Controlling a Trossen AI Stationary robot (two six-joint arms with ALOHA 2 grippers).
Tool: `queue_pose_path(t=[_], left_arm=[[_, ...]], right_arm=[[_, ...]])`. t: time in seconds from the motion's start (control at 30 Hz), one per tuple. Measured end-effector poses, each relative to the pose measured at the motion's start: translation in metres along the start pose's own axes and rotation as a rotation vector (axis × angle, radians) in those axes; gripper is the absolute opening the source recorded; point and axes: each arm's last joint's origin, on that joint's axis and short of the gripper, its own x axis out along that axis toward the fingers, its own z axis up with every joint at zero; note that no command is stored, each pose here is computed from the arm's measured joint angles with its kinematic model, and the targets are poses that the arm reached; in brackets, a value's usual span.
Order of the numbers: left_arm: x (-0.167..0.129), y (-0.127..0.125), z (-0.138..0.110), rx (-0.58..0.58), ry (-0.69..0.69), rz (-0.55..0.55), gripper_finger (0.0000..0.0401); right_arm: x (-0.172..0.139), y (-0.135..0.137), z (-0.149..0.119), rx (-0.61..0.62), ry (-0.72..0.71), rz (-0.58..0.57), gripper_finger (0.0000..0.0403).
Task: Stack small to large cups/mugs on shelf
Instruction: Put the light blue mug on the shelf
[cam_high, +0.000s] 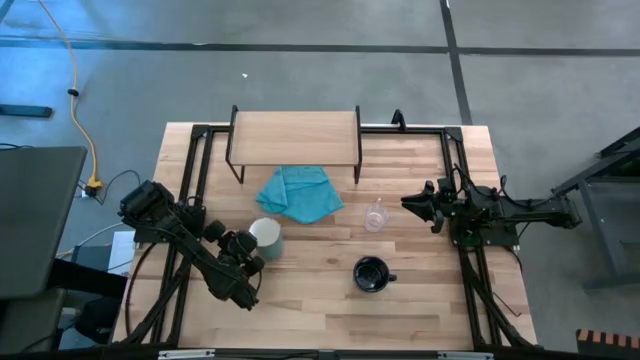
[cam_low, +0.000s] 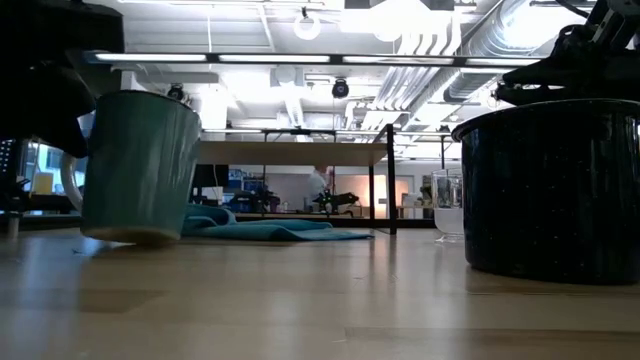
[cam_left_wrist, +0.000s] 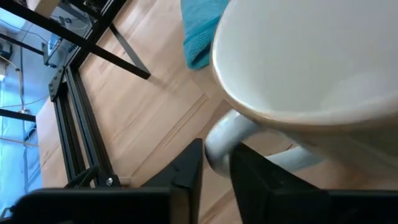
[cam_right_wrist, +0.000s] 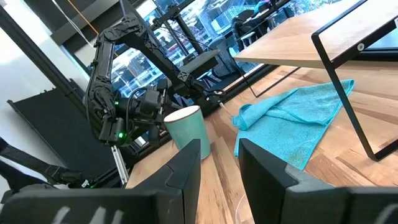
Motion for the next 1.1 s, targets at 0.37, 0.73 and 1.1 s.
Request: queue_pose_path(t=[0.37, 0.73, 1.1], left_arm=[[0.000, 0.000, -0.001, -0.012, 0.029, 0.002, 0.0168], [0.000, -0.004, -0.001, -0.039, 0.038, -0.036, 0.0170], [-0.006, -0.023, 0.003, -0.099, 0.014, -0.210, 0.0170]], right_arm=[[0.000, 0.000, 0.000, 0.000, 0.000, 0.000, 0.0101], [0.000, 0.000, 0.000, 0.001, 0.000, 0.001, 0.0101], [0.000, 0.000, 0.000, -0.001, 0.000, 0.000, 0.0101]])
